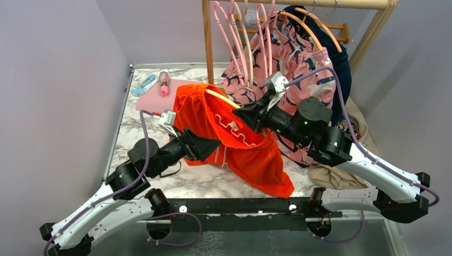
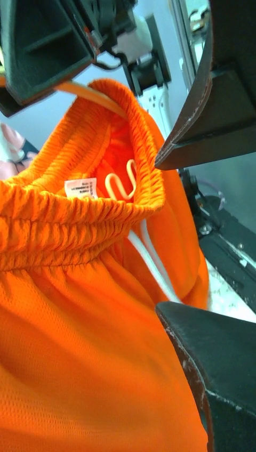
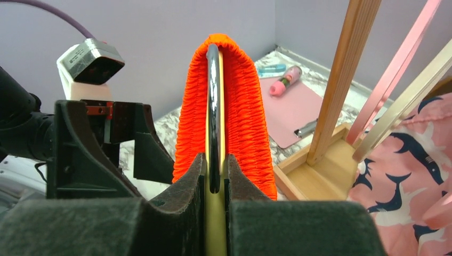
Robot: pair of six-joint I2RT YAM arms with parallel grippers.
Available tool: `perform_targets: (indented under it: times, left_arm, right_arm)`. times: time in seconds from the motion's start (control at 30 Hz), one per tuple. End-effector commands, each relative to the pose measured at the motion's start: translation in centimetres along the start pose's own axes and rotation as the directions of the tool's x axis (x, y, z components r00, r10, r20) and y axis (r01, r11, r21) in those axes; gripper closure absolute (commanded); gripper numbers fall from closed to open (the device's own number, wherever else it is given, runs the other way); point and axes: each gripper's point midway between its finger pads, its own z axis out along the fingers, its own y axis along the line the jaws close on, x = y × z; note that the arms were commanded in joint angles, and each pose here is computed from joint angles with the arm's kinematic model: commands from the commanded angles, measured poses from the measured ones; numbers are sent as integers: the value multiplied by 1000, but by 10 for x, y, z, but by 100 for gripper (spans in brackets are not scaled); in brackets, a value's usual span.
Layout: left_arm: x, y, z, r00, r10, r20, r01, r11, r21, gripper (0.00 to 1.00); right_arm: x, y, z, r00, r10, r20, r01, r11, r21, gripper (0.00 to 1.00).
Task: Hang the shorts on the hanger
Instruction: Hang the shorts on the hanger.
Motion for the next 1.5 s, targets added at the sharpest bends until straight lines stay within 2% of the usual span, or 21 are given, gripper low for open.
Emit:
perform_targets:
  times: [0.0,0.1,0.23,0.33,0.47,0.6,0.67,0.8,0.97,1.07,1.2,1.37,1.47]
  left_arm:
    - [-44,-42,-31,987,133,92,-141,986,84,1]
    - [-87,-72,-66,948,221,230,-252,961,116,1]
    - [-144,-106,-122,847,292,444,-379,918,118,1]
    - [-168,-117,-152,778,324,539,-435,896,89,1]
    - [-183,-122,-169,724,365,586,-482,875,50,1]
    - [-188,-121,-172,699,395,597,-503,864,16,1]
    - [-189,-121,-171,690,412,596,-515,857,3,1]
    - [-190,-123,-164,672,453,585,-549,835,-16,1]
    - [-179,-130,-133,651,540,533,-638,770,-1,1]
    - [-161,-136,-112,609,608,509,-728,683,54,1]
    - [-124,-149,-87,540,682,493,-833,519,194,1]
    - [-79,-156,-49,522,750,406,-841,375,390,1]
    - [-53,-154,-31,519,785,339,-806,317,500,1]
  right_arm:
    - [-88,18,-27,980,0,200,18,996,-90,99]
    - [-124,31,-48,975,-49,217,83,985,-152,99]
    - [-169,54,-82,966,-62,252,132,953,-272,99]
    - [-163,56,-85,975,-72,208,132,948,-289,99]
    - [-110,36,-57,991,-125,37,130,971,-201,99]
    - [-57,19,-33,974,-168,-153,149,980,-131,99]
    - [-46,15,-27,964,-178,-199,158,981,-111,99]
    - [-54,20,-29,968,-178,-180,155,979,-135,99]
    - [-42,25,-29,961,-189,-201,155,973,-172,99]
    - [-35,27,-32,959,-197,-205,156,967,-199,99]
    - [-24,36,-43,957,-205,-206,146,952,-268,99]
    - [-4,47,-62,953,-208,-218,121,927,-355,99]
    - [11,48,-71,948,-213,-238,110,918,-380,99]
